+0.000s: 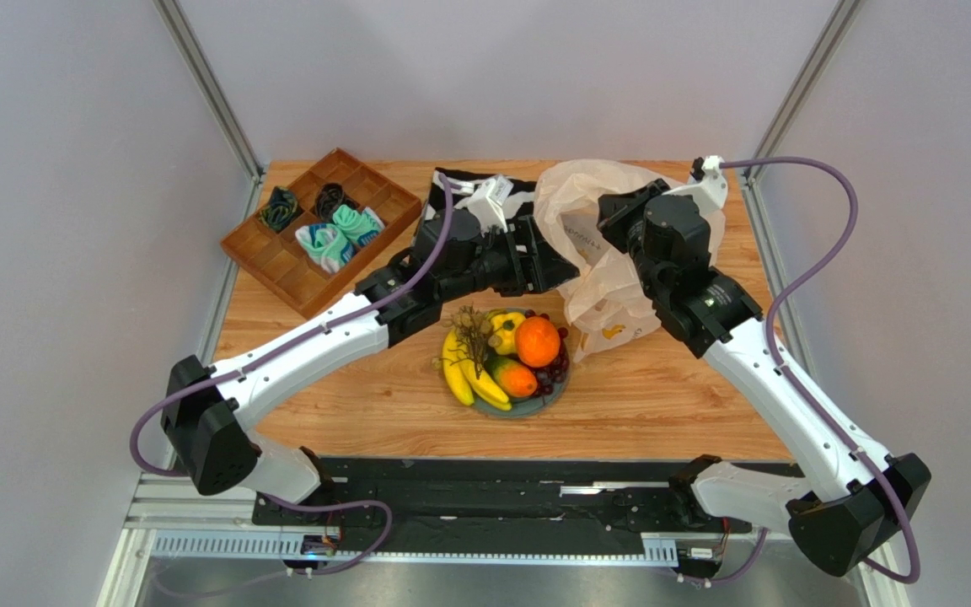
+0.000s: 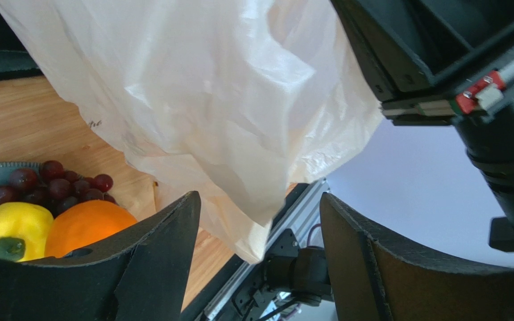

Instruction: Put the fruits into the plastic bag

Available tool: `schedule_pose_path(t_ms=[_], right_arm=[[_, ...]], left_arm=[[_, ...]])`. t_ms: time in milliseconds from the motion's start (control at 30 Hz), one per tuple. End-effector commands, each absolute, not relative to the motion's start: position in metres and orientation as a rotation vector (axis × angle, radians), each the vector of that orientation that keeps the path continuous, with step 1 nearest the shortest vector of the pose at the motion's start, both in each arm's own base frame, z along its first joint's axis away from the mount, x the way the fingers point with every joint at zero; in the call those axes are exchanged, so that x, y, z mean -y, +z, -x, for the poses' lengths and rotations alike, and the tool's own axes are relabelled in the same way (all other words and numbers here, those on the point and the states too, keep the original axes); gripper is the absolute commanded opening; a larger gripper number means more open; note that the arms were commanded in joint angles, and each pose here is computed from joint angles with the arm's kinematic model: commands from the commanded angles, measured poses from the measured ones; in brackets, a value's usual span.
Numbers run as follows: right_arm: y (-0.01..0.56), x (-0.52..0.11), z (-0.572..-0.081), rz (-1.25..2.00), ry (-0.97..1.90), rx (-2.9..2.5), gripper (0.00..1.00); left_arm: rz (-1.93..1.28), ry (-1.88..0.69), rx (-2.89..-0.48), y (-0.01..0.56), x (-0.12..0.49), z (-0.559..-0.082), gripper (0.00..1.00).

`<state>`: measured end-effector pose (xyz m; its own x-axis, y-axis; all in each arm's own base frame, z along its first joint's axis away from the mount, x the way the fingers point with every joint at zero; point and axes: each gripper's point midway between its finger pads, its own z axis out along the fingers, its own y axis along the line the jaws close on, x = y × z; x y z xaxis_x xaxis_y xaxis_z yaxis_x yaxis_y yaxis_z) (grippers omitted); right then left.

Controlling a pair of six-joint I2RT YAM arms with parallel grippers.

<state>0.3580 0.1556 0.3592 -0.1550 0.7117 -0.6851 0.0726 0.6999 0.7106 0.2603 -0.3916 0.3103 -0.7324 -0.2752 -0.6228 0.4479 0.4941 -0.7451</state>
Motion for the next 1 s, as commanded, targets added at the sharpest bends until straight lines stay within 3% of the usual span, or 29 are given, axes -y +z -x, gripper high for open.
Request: schedule_pose_path(t_ms=[0, 367, 467, 500, 533, 567, 667, 700, 967], right_arm=[[0.392, -0.137, -0.346, -0.616, 0.592, -1.557, 0.0], [0.367, -0.115, -0.316, -0.552, 0.486, -1.635, 0.0], [0.359, -0.11, -0.308, -0.531, 0.46, -1.665, 0.0], [0.357, -0.108, -0.306, -0.529, 0.446, -1.674, 0.0], [0.35, -0.105, -0.303, -0.517, 0.417, -1.698, 0.0], [0.348, -0.099, -0.301, -0.524, 0.39, -1.699, 0.0], [0.334, -0.084, -0.295, -0.51, 0.301, -1.749, 0.0], [0.331, -0.076, -0.296, -0.524, 0.27, -1.762, 0.0], [0.286, -0.024, -0.283, -0.551, 0.0, -1.996, 0.43]], left_arm=[[-0.149, -1.32, -1.986, 0.33, 0.404, -0.266, 0.73], [-0.222, -1.411, -1.835, 0.348, 0.436, -0.287, 0.7], [-0.245, -1.486, -1.801, 0.346, 0.451, -0.289, 0.59], [-0.254, -1.511, -1.789, 0.348, 0.454, -0.288, 0.45], [-0.263, -1.537, -1.761, 0.352, 0.457, -0.288, 0.37], [-0.274, -1.559, -1.76, 0.352, 0.46, -0.287, 0.2], [-0.275, -1.55, -1.764, 0.353, 0.459, -0.29, 0.0], [-0.267, -1.534, -1.773, 0.353, 0.455, -0.295, 0.0], [-0.281, -1.402, -1.967, 0.334, 0.438, -0.304, 0.0]])
